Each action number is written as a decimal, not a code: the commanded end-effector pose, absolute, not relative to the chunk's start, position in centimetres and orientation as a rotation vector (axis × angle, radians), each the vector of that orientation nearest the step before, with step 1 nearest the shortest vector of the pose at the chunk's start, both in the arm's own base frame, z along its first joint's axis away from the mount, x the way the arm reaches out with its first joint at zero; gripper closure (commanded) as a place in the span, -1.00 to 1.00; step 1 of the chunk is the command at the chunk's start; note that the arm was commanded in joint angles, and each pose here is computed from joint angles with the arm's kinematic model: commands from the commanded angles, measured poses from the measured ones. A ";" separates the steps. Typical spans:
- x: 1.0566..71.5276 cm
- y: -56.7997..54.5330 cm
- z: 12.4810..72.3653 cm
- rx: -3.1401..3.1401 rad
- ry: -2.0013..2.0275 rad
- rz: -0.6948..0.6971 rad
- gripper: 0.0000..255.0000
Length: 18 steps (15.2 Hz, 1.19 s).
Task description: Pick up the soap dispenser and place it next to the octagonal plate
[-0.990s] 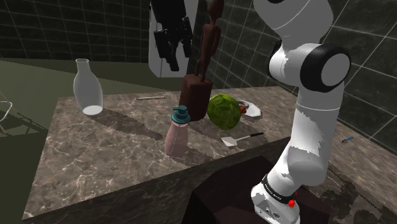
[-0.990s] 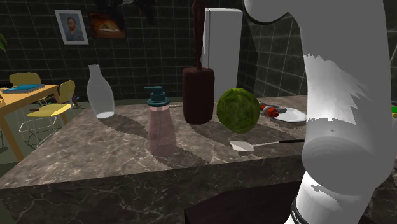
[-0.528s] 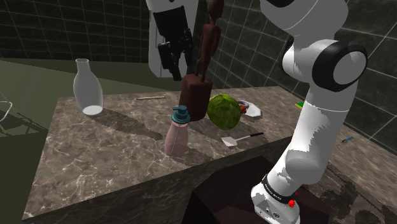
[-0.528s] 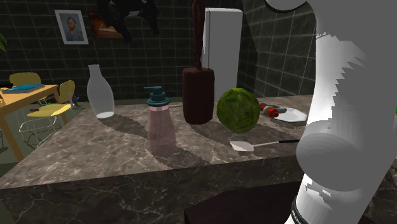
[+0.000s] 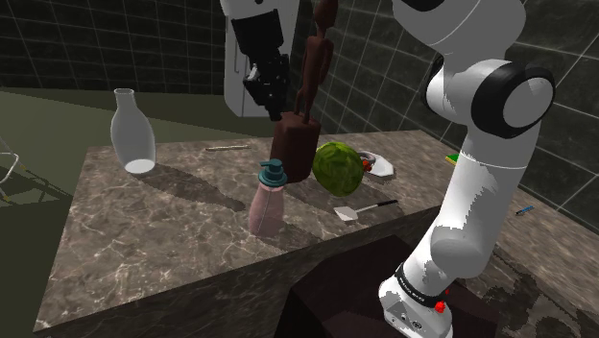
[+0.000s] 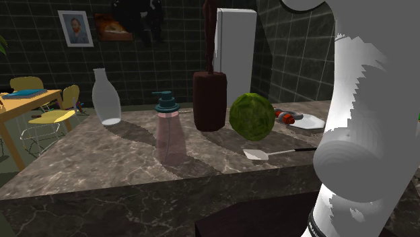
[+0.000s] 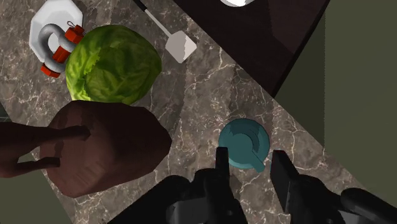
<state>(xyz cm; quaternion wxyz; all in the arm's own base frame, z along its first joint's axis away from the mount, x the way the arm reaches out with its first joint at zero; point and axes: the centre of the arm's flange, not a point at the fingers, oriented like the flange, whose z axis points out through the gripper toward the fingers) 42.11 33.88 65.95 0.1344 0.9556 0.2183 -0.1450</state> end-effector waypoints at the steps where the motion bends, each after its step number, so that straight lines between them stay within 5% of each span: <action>1: 42.1 33.9 65.9 2.770 0.633 -0.420 1.00; 8: 42.1 33.9 65.9 2.770 0.633 -0.420 1.00; 9: 42.1 33.9 65.9 2.770 0.633 -0.420 -1.00; 18: 46.3 33.2 54.3 2.814 0.670 -0.538 -1.00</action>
